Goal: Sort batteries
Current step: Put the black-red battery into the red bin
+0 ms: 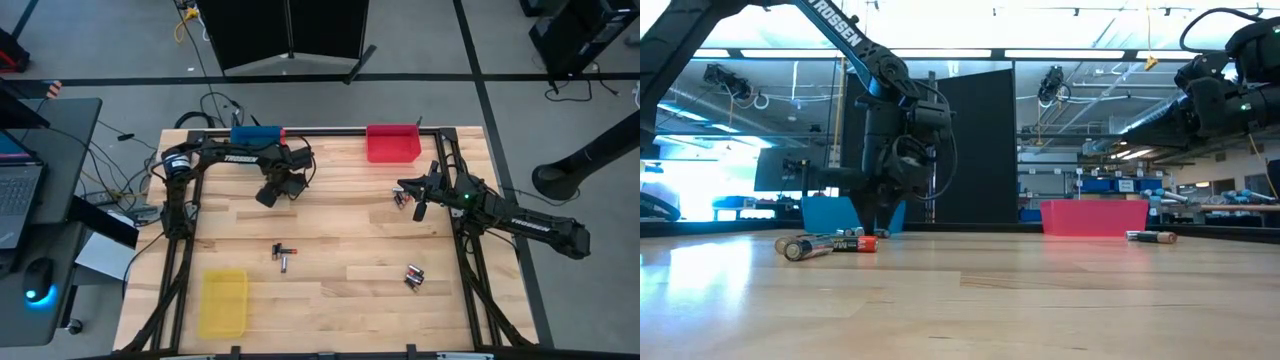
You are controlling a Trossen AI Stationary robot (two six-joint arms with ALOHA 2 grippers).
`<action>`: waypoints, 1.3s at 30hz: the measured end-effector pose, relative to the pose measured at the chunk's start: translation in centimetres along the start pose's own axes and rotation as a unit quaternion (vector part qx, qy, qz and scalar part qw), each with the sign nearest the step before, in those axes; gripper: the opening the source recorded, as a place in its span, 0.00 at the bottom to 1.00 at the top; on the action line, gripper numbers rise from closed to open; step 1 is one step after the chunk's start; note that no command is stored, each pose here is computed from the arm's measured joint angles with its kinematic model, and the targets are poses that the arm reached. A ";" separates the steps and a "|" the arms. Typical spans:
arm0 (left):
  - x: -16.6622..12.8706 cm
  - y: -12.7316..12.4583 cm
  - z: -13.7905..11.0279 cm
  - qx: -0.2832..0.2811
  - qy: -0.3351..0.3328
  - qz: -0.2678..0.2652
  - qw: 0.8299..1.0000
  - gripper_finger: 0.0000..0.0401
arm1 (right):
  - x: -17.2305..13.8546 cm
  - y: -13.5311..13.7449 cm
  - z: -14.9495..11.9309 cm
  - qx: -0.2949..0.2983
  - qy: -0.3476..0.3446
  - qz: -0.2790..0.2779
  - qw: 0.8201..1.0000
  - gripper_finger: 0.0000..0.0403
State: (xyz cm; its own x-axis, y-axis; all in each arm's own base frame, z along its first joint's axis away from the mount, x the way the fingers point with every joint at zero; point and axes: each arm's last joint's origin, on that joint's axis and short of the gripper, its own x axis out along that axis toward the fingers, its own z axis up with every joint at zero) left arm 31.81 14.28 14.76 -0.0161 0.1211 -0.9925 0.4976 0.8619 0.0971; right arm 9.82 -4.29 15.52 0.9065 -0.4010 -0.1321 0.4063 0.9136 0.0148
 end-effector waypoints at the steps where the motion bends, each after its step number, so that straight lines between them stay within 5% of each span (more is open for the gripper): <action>1: 0.0 0.0 0.0 -0.003 0.000 0.000 1.000 0.32 | 0.0 0.0 0.0 0.000 0.000 0.000 1.000 0.07; 9: -0.2 0.0 0.1 -0.077 -0.008 0.000 0.997 0.10 | 0.0 0.0 0.0 0.000 0.000 0.000 1.000 0.07; 16: -2.9 0.1 1.1 -0.193 -0.163 -0.034 0.967 0.10 | 0.0 0.0 0.0 0.000 0.000 0.000 1.000 0.07; 24: -6.8 1.1 5.5 -0.259 -0.416 -0.002 0.872 0.10 | 0.0 0.0 0.0 -0.101 -0.003 -0.001 0.995 0.07; 33: -6.8 -0.9 7.8 -0.242 -0.650 0.005 0.721 0.10 | 0.0 0.0 0.1 -0.088 -0.003 0.000 0.996 0.07; 39: -6.4 -1.5 7.6 -0.262 -0.675 0.023 0.689 0.10 | -0.1 0.0 1.1 -0.085 -0.060 -0.004 0.995 0.07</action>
State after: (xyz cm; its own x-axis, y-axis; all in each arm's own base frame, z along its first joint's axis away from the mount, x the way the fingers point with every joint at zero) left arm 37.73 8.47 20.39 0.9873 -0.1085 -0.1163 0.0827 0.9748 -0.2073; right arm 9.91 -4.31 16.67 0.9148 -0.4037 -0.0131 0.3969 0.9046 -0.1552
